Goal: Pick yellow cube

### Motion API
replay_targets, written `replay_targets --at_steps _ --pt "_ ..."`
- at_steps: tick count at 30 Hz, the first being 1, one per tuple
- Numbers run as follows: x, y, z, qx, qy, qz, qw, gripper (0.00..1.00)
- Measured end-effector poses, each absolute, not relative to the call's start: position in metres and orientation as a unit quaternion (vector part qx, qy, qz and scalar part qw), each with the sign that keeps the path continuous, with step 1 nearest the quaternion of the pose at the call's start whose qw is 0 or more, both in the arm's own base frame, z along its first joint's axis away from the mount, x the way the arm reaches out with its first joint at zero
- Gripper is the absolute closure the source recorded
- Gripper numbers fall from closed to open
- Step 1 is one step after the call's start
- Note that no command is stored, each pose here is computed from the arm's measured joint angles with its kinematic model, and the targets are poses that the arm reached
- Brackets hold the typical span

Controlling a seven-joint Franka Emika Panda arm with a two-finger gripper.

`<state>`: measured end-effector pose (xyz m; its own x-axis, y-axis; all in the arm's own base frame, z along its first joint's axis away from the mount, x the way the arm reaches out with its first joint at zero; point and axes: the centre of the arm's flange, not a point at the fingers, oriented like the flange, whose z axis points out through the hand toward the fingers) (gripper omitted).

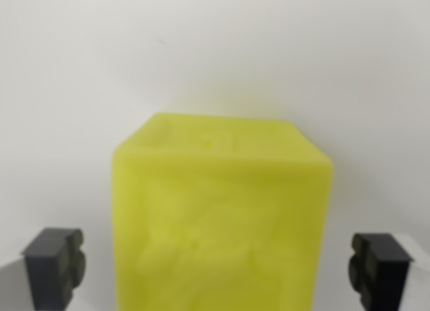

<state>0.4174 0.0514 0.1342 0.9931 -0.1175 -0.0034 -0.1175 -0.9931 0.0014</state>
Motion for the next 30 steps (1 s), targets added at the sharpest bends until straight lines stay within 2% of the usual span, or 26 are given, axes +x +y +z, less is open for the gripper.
replay_targets --at_steps 11,12,30 --pt "0.417 0.052 0.114 0.998 -0.056 -0.0008 0.0002 0.0" --pt "0.417 0.052 0.114 0.998 -0.056 -0.0007 0.0002 1.0" --pt "0.417 0.052 0.151 0.998 -0.056 -0.0004 0.0 1.0"
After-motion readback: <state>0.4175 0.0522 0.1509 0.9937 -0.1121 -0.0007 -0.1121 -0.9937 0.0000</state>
